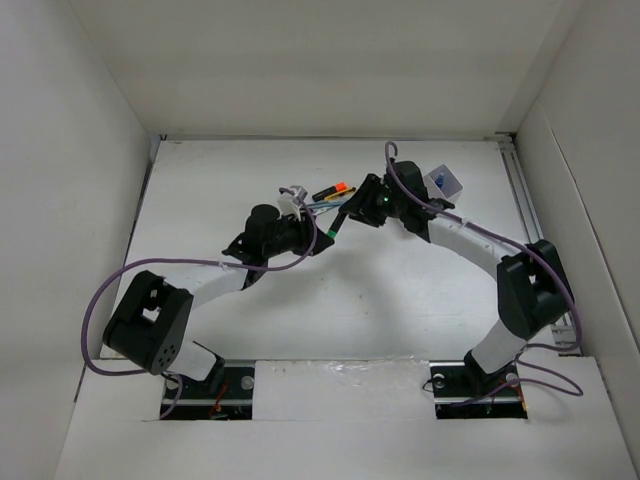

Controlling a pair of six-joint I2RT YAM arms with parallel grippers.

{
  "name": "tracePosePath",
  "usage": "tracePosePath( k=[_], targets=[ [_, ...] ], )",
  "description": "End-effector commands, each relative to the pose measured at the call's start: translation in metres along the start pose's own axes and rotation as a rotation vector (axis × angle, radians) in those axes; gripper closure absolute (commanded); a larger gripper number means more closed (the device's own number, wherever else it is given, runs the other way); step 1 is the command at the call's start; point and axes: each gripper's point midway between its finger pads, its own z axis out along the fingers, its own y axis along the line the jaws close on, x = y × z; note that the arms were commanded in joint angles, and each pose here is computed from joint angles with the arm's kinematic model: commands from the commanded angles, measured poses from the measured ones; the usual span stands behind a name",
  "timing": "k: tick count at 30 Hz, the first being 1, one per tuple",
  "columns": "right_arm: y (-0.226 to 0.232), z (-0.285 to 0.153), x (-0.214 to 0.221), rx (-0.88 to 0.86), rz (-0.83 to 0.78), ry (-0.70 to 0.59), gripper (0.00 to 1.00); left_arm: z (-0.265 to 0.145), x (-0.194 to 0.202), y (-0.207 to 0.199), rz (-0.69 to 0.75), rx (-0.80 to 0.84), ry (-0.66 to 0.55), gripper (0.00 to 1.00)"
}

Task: Sort the stationery into containers
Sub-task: Pick up the pen from the center of the board, then place the pen in the storage box.

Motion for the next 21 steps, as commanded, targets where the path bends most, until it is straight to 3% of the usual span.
tracePosePath(
  k=[1, 6, 7, 11, 17, 18, 19, 21],
  targets=[
    [0.018, 0.005, -0.005, -0.034, -0.023, -0.018, 0.53, -0.006, -0.013, -0.019, 0.048, 0.085, -0.054, 0.91],
    [0.018, 0.007, -0.008, -0.029, -0.023, -0.026, 0.71, -0.005, -0.012, -0.019, 0.039, 0.093, -0.048, 0.88],
    [0.018, 0.007, -0.008, -0.029, -0.023, -0.026, 0.82, -0.005, -0.011, -0.021, 0.039, 0.101, -0.044, 0.77],
    [0.024, 0.001, -0.015, -0.035, -0.017, -0.057, 0.91, -0.005, -0.009, -0.02, 0.03, 0.101, -0.043, 0.53],
    [0.011, -0.015, -0.06, 0.025, 0.016, -0.215, 0.97, -0.018, -0.018, -0.03, 0.051, 0.126, -0.103, 0.45],
    [0.005, -0.016, -0.067, 0.042, 0.023, -0.239, 0.97, -0.021, -0.022, -0.032, 0.056, 0.125, -0.119, 0.35],
    [0.0, -0.019, -0.079, 0.066, 0.032, -0.275, 0.97, -0.025, -0.024, -0.036, 0.063, 0.132, -0.131, 0.01],
    [-0.012, -0.036, -0.109, 0.106, 0.053, -0.379, 0.97, -0.03, -0.026, -0.039, 0.069, 0.138, -0.142, 0.0]
  ],
)
